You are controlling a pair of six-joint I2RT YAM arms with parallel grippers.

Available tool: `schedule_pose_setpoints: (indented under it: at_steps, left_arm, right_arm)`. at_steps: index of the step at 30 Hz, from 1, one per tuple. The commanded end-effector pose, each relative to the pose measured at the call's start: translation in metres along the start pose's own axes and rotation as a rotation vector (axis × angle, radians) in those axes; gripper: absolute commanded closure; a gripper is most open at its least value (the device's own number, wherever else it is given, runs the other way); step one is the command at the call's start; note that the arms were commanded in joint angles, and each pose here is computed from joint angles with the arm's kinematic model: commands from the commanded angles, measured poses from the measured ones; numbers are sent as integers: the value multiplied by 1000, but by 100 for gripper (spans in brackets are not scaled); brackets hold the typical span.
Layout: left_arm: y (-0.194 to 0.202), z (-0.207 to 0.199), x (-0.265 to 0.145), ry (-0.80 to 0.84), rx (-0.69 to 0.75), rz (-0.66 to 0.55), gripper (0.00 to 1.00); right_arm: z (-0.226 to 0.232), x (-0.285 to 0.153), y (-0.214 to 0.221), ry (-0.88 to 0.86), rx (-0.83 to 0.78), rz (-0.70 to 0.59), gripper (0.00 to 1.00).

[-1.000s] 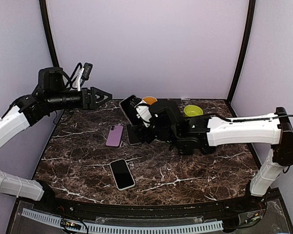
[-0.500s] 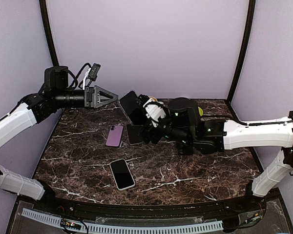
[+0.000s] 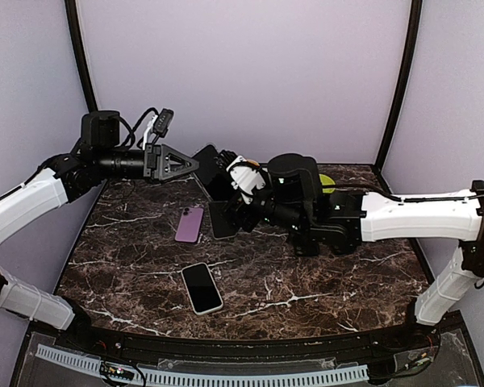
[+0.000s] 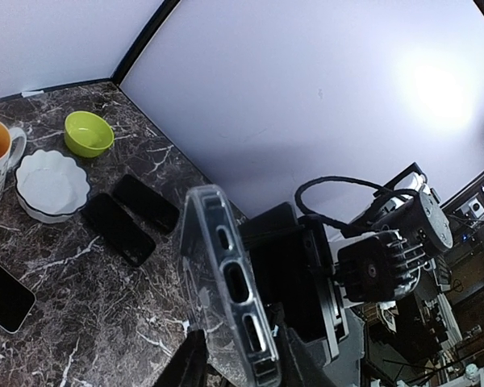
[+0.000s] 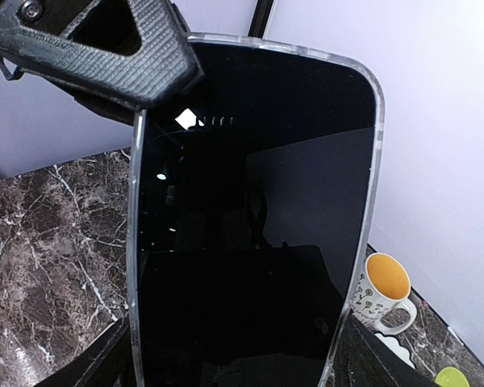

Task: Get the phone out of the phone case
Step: Pass from the right arm to the left

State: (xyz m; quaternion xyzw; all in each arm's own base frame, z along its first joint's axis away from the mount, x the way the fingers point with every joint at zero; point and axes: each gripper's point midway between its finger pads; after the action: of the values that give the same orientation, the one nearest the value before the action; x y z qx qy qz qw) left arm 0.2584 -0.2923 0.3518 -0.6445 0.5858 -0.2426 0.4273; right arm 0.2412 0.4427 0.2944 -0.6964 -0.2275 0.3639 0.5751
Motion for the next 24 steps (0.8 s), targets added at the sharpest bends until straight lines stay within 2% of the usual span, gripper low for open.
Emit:
schedule_pose_setpoints:
  at_steps: [1, 6, 8, 10, 11, 14, 15, 16, 24]
  left_arm:
    - [-3, 6, 0, -35, 17, -7, 72]
    - [2, 27, 2, -122, 5, 6, 83]
    - [3, 32, 2, -145, 7, 6, 94]
    - [2, 35, 2, -161, 18, 4, 100]
    - [1, 34, 1, -167, 24, -2, 100]
    - [-5, 36, -4, -200, 75, -39, 100]
    - [-9, 34, -8, -214, 96, -57, 100]
    - [-11, 33, -10, -219, 122, -69, 100]
    - [-42, 3, -36, -229, 337, -218, 100]
  right_arm:
    - [2, -1, -36, 20, 6, -84, 100]
    - [5, 6, -34, 43, -27, -51, 100]
    - [4, 9, -34, 66, -34, -38, 100]
    - [1, 10, -38, 89, -16, -34, 100]
    - [-1, 9, -41, 101, -4, -34, 94]
    - [-10, 6, -47, 113, 38, -30, 21]
    - [-14, 5, -46, 96, 64, -13, 6]
    - [-18, 5, -45, 66, 98, -1, 2]
    - [-52, -29, -47, -232, 360, -48, 1]
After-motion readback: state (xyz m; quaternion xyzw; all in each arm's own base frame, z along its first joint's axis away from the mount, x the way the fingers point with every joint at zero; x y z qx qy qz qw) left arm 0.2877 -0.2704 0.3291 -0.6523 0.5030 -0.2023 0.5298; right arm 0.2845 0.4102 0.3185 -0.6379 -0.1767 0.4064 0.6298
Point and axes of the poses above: each gripper's point midway between its finger pads, its own x axis out along the fingers, its own z axis along the line the jaws close on, y = z × x, and after that the axes turned 11 degrees about x, right-handed
